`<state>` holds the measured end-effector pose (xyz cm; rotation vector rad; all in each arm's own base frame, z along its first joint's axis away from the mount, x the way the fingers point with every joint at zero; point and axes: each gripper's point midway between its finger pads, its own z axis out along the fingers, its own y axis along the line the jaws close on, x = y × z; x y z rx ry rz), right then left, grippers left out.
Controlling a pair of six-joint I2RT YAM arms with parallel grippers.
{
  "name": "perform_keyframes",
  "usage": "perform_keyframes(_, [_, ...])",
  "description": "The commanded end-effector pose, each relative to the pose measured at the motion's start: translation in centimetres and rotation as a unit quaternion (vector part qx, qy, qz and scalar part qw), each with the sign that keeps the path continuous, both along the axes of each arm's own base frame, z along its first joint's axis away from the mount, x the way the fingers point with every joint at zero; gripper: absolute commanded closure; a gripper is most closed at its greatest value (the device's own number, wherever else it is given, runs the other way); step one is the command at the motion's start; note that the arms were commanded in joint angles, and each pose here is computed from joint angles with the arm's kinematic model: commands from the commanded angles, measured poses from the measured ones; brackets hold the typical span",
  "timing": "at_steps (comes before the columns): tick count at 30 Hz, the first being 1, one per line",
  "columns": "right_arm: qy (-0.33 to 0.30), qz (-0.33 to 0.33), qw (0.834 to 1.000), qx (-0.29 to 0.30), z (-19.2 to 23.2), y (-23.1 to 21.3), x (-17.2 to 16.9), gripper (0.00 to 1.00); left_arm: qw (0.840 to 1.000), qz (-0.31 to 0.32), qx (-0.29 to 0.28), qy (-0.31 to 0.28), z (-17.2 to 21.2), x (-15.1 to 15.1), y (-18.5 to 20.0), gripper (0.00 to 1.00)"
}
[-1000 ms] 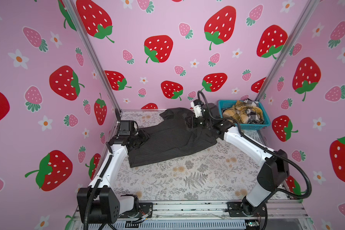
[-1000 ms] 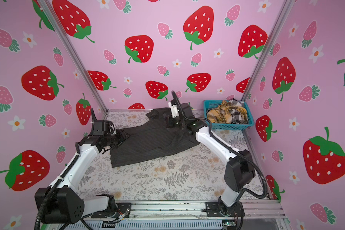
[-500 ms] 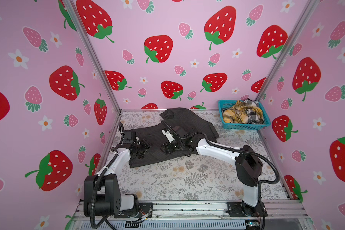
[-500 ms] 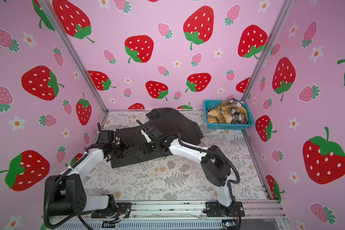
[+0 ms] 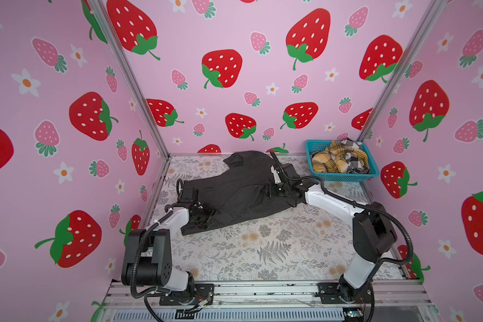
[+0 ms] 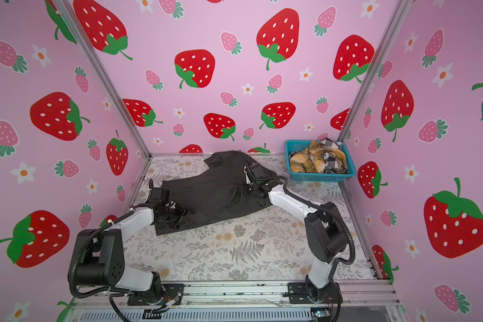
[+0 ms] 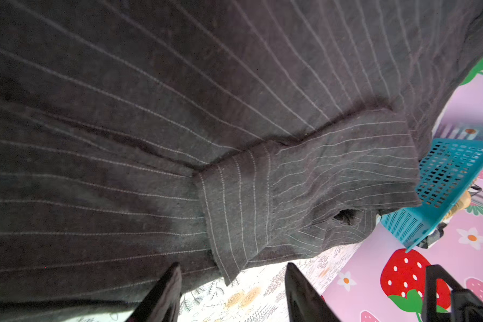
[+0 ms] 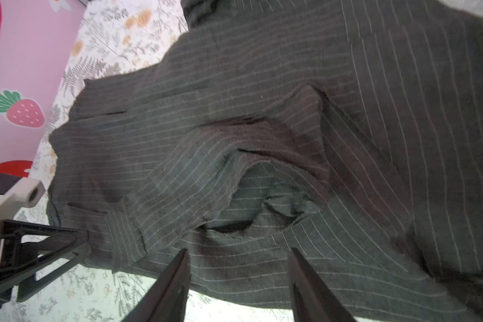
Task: Fold and stack the long sleeve shirts
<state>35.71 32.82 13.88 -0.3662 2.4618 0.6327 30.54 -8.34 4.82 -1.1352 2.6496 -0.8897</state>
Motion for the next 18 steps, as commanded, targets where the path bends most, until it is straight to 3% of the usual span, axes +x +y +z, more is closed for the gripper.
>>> perform_keyframes(1, [0.025,0.004,1.0,0.006,-1.4,0.2,-0.9,0.43,1.0,-0.007,0.0,0.021,-1.2,-0.6,-1.2,0.41])
perform_keyframes(15, [0.084,0.006,0.996,-0.017,-6.9,-0.8,-2.9,0.48,1.0,-0.019,-0.011,0.016,-2.3,0.5,-3.7,0.5])
perform_keyframes(18, [0.089,0.001,0.996,-0.019,-7.2,-1.0,-3.0,0.49,0.999,-0.016,-0.021,0.02,-2.9,0.5,-4.0,0.6])
